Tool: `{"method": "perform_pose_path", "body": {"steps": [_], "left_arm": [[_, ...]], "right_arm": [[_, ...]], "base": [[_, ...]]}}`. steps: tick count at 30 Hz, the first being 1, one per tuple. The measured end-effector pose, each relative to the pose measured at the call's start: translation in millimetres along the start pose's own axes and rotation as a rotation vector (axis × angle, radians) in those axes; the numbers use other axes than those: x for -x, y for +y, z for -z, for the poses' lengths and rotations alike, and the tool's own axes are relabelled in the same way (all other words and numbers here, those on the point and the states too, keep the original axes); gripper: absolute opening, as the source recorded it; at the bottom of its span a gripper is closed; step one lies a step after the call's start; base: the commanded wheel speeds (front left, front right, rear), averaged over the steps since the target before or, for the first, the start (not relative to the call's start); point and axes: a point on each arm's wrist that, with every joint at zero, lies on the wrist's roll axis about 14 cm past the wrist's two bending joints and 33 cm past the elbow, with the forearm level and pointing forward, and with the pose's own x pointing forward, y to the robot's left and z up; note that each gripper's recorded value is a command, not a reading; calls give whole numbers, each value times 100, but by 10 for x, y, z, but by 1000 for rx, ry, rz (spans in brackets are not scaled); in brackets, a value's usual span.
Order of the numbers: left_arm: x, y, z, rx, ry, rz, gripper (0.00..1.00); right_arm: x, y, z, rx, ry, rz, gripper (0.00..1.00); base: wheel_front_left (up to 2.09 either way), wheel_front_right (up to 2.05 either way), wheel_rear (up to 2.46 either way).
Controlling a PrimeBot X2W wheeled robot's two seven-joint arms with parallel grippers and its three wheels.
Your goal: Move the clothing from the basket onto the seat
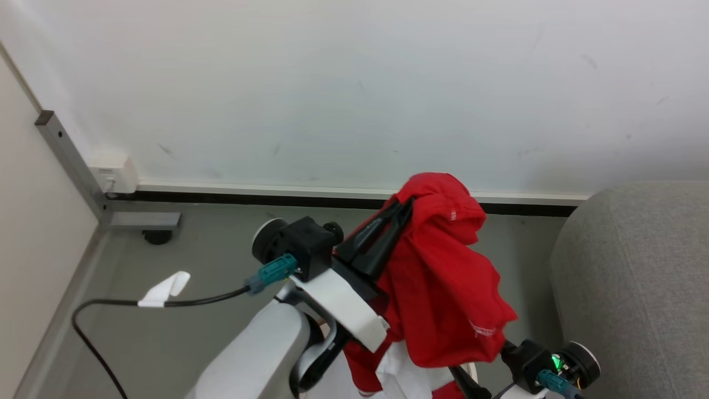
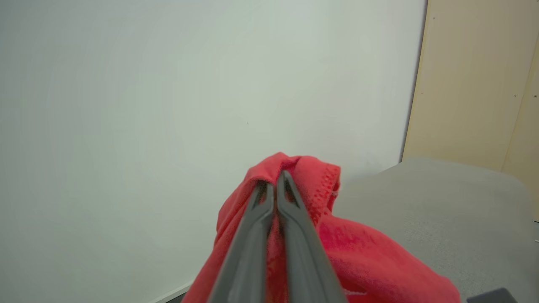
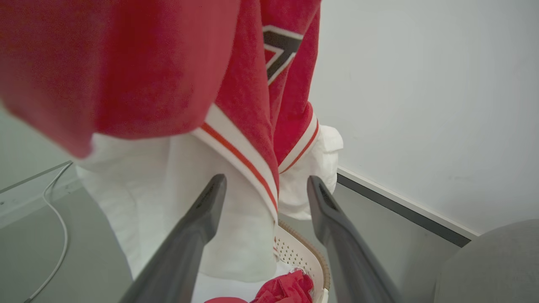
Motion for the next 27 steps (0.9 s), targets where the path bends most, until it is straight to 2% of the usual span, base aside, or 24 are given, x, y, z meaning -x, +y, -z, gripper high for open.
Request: {"method": "perform_pose_path", "body": {"steps": [5,12,19,20,21,22,27], "left_arm": [[78,-148,-83,17,-4,31,0],[212,-383,-193,33,-3,75,0],[343,-394,-228,34,13,64,0],[356,-382,-229,30,14,60,0],[367,-364,-231,28,15,55,0],[377,-343,-232,25,16,49,0],[396,-234,-234,21,13,17,0]], "right_arm": [[-140,153,116,18,57,-69,100],[-297,561,290,21,136,-202,100],[-483,851,165,17,123,-289,100],[-496,872,156,10,122,-292,76],[-504,882,148,6,121,-294,27],[-510,888,141,3,120,-295,0],[-515,885,96,-9,106,-294,0]], "base": [[0,0,0],[0,0,0],[0,0,0],[0,0,0],[0,0,0],[0,0,0],[0,0,0]]}}
